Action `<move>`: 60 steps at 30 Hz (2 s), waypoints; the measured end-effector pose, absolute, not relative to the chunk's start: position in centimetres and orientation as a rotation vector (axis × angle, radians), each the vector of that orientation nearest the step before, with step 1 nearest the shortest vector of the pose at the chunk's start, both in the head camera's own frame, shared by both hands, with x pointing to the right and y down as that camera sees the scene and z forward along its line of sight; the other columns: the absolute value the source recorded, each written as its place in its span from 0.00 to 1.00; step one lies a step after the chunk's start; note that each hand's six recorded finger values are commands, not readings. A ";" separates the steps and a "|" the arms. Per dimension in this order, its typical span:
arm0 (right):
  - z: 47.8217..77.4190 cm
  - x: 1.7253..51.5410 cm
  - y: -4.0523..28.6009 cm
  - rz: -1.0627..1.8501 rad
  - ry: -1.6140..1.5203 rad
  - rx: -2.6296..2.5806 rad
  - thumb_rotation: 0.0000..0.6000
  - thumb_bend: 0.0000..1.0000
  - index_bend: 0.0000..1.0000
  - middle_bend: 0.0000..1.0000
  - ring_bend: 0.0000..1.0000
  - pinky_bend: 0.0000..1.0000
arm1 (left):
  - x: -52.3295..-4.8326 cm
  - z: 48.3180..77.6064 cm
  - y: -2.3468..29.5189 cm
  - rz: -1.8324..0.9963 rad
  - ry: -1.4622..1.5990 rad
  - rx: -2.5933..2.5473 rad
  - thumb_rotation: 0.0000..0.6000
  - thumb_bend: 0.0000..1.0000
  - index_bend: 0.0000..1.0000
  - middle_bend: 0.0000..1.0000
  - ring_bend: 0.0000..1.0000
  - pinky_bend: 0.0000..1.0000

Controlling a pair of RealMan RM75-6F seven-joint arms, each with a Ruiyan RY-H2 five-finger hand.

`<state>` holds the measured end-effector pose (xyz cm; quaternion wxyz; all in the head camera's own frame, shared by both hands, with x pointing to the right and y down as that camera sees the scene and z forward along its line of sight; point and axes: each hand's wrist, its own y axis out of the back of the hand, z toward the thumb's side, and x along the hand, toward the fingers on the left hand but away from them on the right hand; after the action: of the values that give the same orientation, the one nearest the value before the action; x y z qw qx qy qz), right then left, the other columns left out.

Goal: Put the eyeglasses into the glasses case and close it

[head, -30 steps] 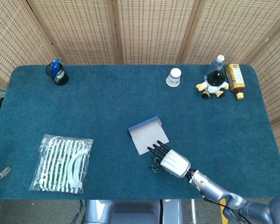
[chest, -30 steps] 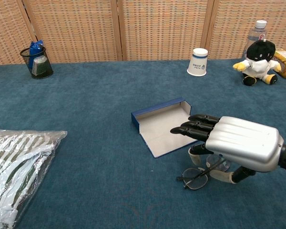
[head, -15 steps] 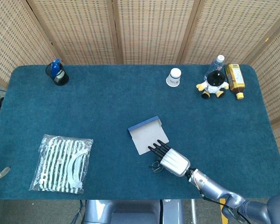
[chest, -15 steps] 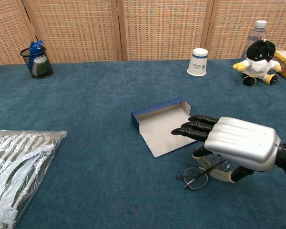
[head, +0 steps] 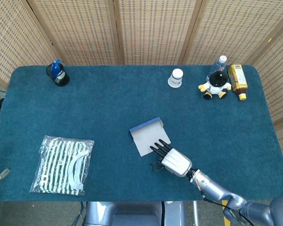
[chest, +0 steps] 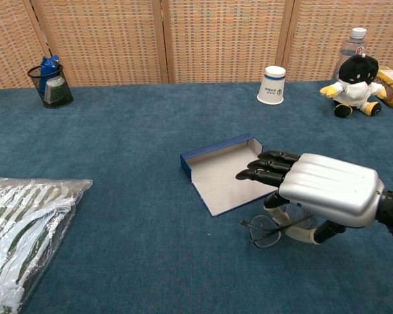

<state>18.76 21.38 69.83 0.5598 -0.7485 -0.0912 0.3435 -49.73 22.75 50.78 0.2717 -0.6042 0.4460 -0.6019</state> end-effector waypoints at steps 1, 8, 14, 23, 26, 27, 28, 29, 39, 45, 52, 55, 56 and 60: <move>69.6 18.7 21.2 0.805 -0.224 -1.763 1.00 0.45 0.62 0.08 0.00 0.01 | -49.7 50.8 22.7 -1.622 1.201 -1.626 1.00 0.14 0.00 0.00 0.00 0.00; 67.8 17.8 18.6 0.779 -0.288 -1.726 1.00 0.46 0.62 0.08 0.00 0.01 | -49.9 50.8 22.6 -1.629 1.210 -1.624 1.00 0.14 0.00 0.00 0.00 0.00; 67.8 16.7 15.8 0.815 -0.268 -1.669 1.00 0.47 0.62 0.08 0.00 0.01 | -50.1 50.9 22.3 -1.638 1.221 -1.624 1.00 0.14 0.00 0.00 0.00 0.00; 69.3 14.5 12.1 0.898 -0.202 -1.592 1.00 0.47 0.62 0.08 0.00 0.01 | -50.9 51.5 21.7 -1.679 1.234 -1.620 1.00 0.15 0.00 0.00 0.00 0.00; 70.2 14.2 11.2 0.929 -0.177 -1.567 1.00 0.47 0.62 0.08 0.00 0.01 | -51.0 51.7 21.4 -1.685 1.234 -1.619 1.00 0.14 0.00 0.00 0.00 0.00; 70.6 14.0 11.0 0.941 -0.166 -1.557 1.00 0.47 0.62 0.08 0.00 0.01 | -51.0 51.7 21.4 -1.686 1.234 -1.618 1.00 0.14 0.00 0.00 0.00 0.00; 70.9 13.9 10.8 0.947 -0.158 -1.550 1.00 0.47 0.62 0.08 0.00 0.01 | -51.0 51.7 21.4 -1.687 1.234 -1.618 1.00 0.14 0.00 0.00 0.00 0.00; 71.2 13.7 10.7 0.953 -0.150 -1.546 1.00 0.47 0.62 0.08 0.00 0.01 | -51.0 51.7 21.4 -1.689 1.234 -1.619 1.00 0.15 0.00 0.00 0.00 0.00; 72.9 12.8 10.0 0.993 -0.123 -1.538 1.00 0.47 0.62 0.08 0.00 0.01 | -51.2 52.0 21.4 -1.705 1.232 -1.621 1.00 0.15 0.00 0.00 0.00 0.00; 73.9 13.2 9.9 1.028 -0.121 -1.545 1.00 0.47 0.62 0.08 0.00 0.01 | -51.3 52.0 21.3 -1.709 1.236 -1.622 1.00 0.15 0.00 0.00 0.00 0.00; 74.7 13.0 10.2 1.039 -0.112 -1.540 1.00 0.47 0.62 0.08 0.00 0.01 | -51.4 52.1 21.3 -1.714 1.238 -1.622 1.00 0.15 0.00 0.00 0.00 0.00; 74.9 13.0 10.0 1.046 -0.114 -1.535 1.00 0.47 0.62 0.09 0.00 0.01 | -51.4 52.1 21.2 -1.717 1.238 -1.621 1.00 0.15 0.00 0.00 0.00 0.00; 74.9 13.0 10.0 1.048 -0.116 -1.533 1.00 0.47 0.62 0.09 0.00 0.01 | -51.4 52.2 21.2 -1.717 1.237 -1.621 1.00 0.15 0.00 0.00 0.00 0.00; 75.0 12.9 9.7 1.052 -0.126 -1.525 1.00 0.44 0.62 0.09 0.00 0.01 | -51.5 52.2 21.2 -1.720 1.238 -1.620 1.00 0.15 0.00 0.00 0.00 0.00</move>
<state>12.88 9.74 75.01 0.5991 -0.6574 -0.0545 0.4537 -51.46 21.22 52.21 0.2347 -0.5904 0.4509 -0.6269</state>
